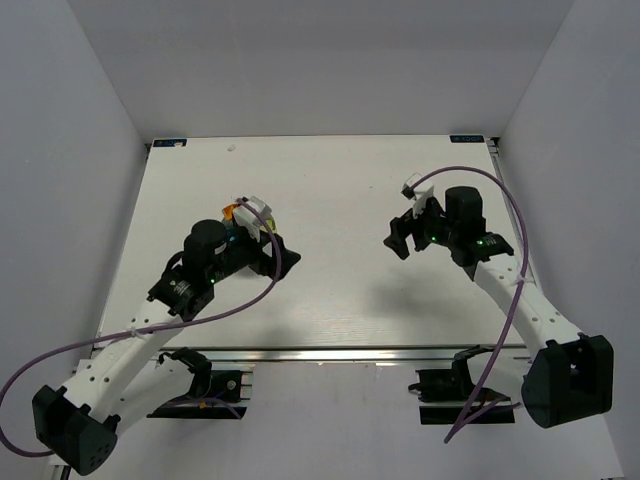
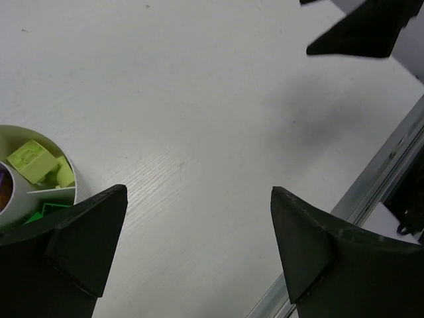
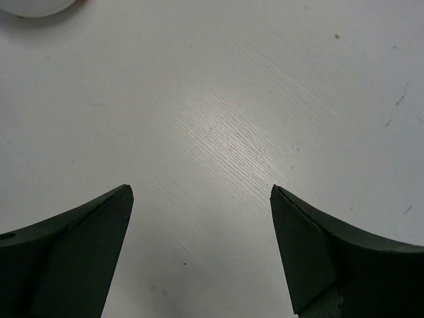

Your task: Sort the legos into containers by color

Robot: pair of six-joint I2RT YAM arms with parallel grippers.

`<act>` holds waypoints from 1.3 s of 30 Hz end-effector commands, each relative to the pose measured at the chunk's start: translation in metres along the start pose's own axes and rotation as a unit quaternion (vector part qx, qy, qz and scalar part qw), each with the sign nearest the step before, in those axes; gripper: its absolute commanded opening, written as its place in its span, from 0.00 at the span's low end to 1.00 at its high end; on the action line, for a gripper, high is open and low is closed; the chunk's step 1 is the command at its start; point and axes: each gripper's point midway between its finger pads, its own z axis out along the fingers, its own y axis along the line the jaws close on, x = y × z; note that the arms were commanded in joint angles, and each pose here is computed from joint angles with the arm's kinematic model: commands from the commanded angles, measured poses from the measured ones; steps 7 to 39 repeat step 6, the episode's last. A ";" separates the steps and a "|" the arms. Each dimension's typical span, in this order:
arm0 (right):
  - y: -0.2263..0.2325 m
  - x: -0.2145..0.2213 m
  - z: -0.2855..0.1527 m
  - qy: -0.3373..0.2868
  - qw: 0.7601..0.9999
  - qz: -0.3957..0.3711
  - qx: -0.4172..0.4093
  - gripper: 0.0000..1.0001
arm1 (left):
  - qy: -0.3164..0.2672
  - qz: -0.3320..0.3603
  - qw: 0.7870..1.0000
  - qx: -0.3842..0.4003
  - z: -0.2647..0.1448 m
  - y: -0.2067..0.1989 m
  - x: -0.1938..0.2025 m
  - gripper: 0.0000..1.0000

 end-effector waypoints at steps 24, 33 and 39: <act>-0.035 -0.001 -0.021 -0.046 0.991 0.035 0.125 0.89 | -0.008 0.076 0.996 0.036 -0.004 -0.003 0.029 0.98; -0.035 -0.001 -0.021 -0.046 0.991 0.035 0.125 0.89 | -0.008 0.076 0.996 0.036 -0.004 -0.003 0.029 0.98; -0.035 -0.001 -0.021 -0.046 0.991 0.035 0.125 0.89 | -0.008 0.076 0.996 0.036 -0.004 -0.003 0.029 0.98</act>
